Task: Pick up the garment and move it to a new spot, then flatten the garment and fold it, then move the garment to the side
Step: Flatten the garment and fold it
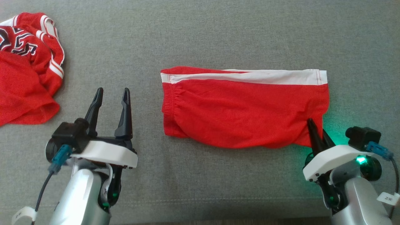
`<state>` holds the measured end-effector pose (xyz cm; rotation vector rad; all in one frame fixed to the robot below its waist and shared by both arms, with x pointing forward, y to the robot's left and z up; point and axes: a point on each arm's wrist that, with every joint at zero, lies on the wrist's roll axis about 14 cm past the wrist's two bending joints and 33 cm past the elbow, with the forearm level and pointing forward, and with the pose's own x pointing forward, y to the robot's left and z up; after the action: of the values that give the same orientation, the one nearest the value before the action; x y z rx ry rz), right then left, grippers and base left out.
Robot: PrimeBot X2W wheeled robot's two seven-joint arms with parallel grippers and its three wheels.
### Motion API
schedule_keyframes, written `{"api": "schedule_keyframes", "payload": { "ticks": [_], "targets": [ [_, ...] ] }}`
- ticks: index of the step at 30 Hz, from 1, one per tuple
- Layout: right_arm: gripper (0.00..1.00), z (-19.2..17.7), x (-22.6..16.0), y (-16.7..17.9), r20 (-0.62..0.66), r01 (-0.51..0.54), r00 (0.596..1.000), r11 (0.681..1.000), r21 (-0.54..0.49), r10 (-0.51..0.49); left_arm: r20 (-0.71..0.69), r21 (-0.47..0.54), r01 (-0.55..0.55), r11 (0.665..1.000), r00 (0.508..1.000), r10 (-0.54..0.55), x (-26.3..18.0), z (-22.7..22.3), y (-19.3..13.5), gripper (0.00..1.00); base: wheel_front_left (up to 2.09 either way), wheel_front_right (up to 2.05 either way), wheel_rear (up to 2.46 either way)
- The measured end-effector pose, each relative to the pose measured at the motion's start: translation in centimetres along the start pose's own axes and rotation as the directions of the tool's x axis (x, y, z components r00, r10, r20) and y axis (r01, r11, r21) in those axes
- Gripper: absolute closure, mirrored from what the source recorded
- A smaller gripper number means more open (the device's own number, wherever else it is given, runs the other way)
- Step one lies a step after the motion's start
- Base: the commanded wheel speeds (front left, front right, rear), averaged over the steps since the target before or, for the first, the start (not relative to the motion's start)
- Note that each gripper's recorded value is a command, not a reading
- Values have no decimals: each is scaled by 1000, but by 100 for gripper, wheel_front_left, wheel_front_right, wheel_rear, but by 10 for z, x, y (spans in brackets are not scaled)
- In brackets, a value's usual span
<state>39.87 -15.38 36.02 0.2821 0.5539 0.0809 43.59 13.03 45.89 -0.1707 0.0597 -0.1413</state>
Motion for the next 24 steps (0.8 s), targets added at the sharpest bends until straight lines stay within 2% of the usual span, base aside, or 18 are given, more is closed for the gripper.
{"api": "schedule_keyframes", "payload": {
  "ticks": [8,12,15,18,24],
  "targets": [
    [100,5,3,5,10,-14,1000,1000,-5,14,2,3,9,1000,1000,-9,-3,2,-3,0,0,0,0],
    [100,41,10,48,80,-129,988,988,-80,135,11,6,6,1000,1000,-6,-5,6,-2,0,0,0,0],
    [100,78,11,101,129,-254,952,950,-179,279,18,9,-2,1000,1000,1,-8,9,0,0,0,0,0],
    [100,95,5,148,130,-363,906,897,-252,404,23,7,-14,1000,1000,14,-12,12,2,0,0,0,0],
    [100,61,-10,217,-4,-569,809,782,-252,588,26,6,-49,999,998,49,-22,14,10,0,0,0,0]
  ]
}}
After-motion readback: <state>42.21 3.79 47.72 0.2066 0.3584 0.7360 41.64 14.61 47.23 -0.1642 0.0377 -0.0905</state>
